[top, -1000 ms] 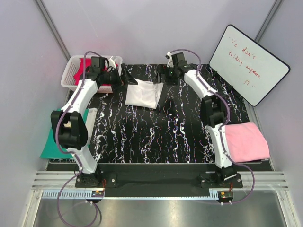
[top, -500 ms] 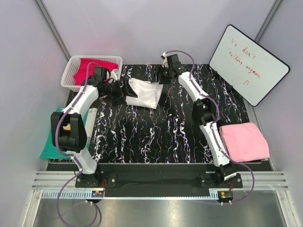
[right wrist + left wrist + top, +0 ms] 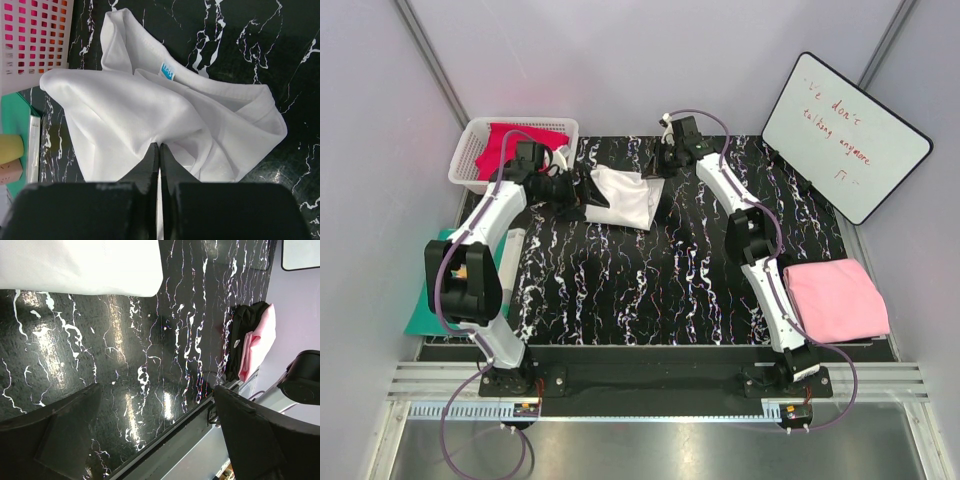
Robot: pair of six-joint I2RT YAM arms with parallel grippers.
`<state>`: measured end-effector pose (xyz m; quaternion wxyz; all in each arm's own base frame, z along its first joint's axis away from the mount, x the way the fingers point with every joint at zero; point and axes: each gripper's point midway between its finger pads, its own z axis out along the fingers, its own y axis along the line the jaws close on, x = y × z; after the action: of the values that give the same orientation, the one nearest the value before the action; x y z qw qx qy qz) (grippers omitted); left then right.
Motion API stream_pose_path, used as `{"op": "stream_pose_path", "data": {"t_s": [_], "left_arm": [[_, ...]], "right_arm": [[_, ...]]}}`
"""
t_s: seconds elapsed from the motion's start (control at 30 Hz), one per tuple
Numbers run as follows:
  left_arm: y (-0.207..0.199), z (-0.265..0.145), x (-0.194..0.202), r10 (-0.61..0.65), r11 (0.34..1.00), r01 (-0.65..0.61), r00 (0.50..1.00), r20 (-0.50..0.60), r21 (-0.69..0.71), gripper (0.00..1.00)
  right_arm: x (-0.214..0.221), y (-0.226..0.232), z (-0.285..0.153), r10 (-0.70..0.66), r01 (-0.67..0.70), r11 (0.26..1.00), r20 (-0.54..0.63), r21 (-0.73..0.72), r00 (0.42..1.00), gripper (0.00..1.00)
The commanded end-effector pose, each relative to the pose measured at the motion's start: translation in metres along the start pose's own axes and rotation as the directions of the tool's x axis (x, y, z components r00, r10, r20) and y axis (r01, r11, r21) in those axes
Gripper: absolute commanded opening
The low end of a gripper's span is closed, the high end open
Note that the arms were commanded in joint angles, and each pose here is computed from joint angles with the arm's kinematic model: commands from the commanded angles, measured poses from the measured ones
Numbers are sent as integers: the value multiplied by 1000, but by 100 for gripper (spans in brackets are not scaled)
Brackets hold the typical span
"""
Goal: Fold and stack the t-shirts
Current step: Smooth out wrinkles on the folded tshirt
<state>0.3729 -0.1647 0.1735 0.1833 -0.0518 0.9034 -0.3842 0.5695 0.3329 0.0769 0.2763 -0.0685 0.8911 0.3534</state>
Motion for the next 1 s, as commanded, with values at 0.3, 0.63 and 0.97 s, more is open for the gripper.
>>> {"op": "stream_pose_path", "data": {"t_s": [0.3, 0.63, 0.97], "left_arm": [[0, -14, 11, 39, 999, -39, 999, 23, -20, 99], [5, -12, 15, 36, 999, -36, 999, 11, -27, 99], [4, -15, 19, 47, 998, -47, 999, 2, -31, 99]], "right_arm": [[-56, 35, -64, -63, 62, 998, 162, 11, 985, 0], [-78, -5, -75, 20, -36, 997, 223, 69, 975, 0], [-49, -70, -54, 172, -215, 952, 201, 216, 964, 16]]}}
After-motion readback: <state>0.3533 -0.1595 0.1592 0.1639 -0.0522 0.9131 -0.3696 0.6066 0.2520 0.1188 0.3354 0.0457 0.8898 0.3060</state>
